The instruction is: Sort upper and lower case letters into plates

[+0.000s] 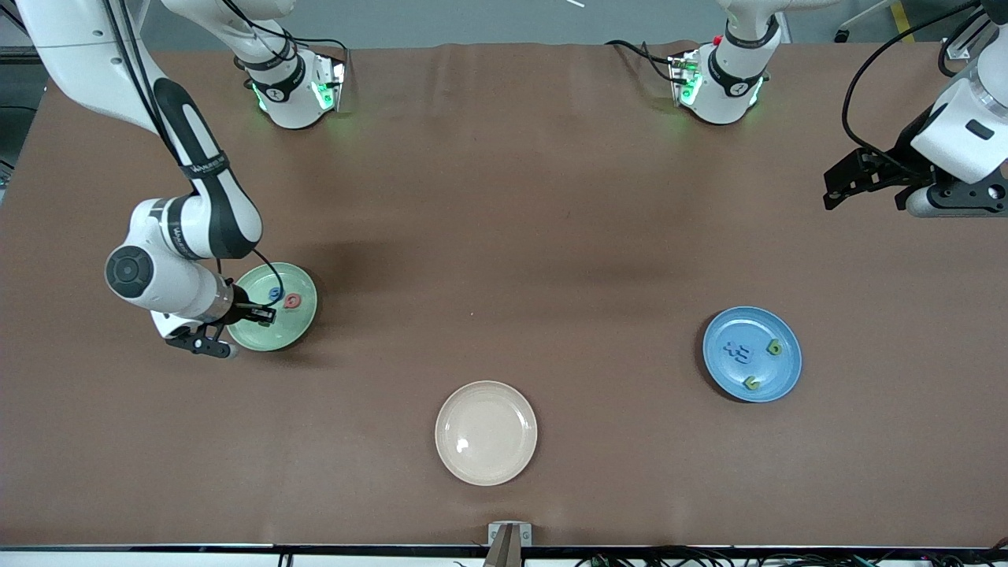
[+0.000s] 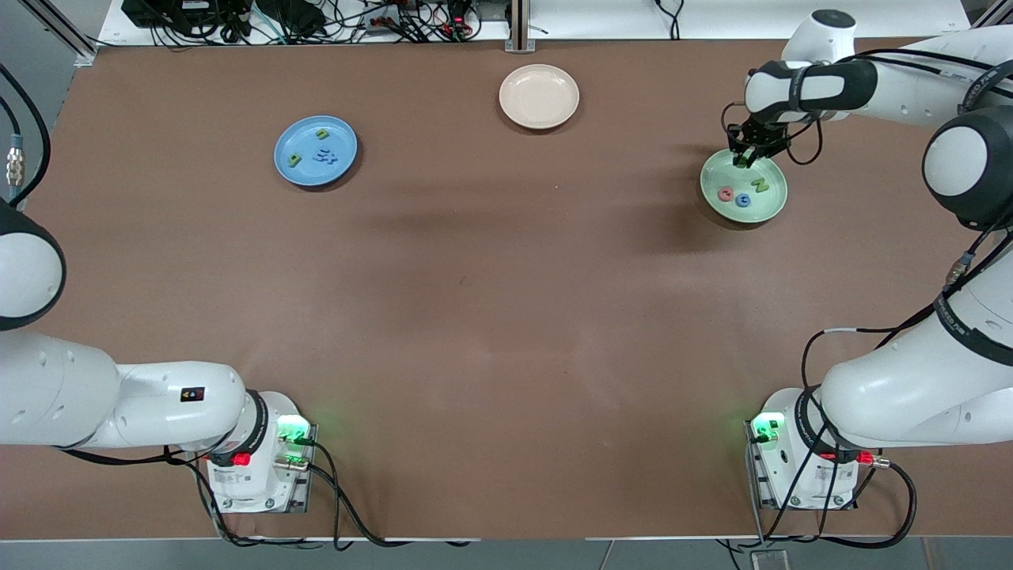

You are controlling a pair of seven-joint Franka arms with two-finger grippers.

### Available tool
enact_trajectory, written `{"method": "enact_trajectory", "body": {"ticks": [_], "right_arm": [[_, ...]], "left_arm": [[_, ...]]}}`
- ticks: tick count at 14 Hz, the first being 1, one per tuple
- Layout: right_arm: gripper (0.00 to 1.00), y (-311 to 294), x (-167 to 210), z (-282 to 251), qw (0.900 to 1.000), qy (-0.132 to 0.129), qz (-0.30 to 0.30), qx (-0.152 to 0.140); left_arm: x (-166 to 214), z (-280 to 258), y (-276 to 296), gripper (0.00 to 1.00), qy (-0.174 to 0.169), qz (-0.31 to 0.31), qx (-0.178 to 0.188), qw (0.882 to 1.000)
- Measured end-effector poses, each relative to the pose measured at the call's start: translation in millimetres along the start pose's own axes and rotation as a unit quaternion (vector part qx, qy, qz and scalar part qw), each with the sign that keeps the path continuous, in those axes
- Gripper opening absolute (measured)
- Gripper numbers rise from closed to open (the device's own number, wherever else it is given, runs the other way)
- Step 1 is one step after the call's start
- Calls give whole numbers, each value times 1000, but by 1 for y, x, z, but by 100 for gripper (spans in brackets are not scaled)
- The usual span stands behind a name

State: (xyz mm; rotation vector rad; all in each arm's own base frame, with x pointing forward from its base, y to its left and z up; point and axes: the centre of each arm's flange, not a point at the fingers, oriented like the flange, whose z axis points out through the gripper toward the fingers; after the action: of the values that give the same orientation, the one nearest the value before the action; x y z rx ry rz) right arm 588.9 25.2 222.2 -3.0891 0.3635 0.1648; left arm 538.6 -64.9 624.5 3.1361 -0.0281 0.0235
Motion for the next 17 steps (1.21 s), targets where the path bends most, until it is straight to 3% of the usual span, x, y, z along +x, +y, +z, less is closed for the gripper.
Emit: {"method": "enact_trajectory", "body": {"ticks": [12, 17], "right_arm": [[27, 5, -6, 30, 1000, -13, 3, -2], [72, 7, -3, 28, 1000, -9, 6, -1]], "left_arm": [[5, 2, -2, 100, 15, -1, 5, 1000], [6, 3, 1, 100, 15, 2, 6, 1000]]}}
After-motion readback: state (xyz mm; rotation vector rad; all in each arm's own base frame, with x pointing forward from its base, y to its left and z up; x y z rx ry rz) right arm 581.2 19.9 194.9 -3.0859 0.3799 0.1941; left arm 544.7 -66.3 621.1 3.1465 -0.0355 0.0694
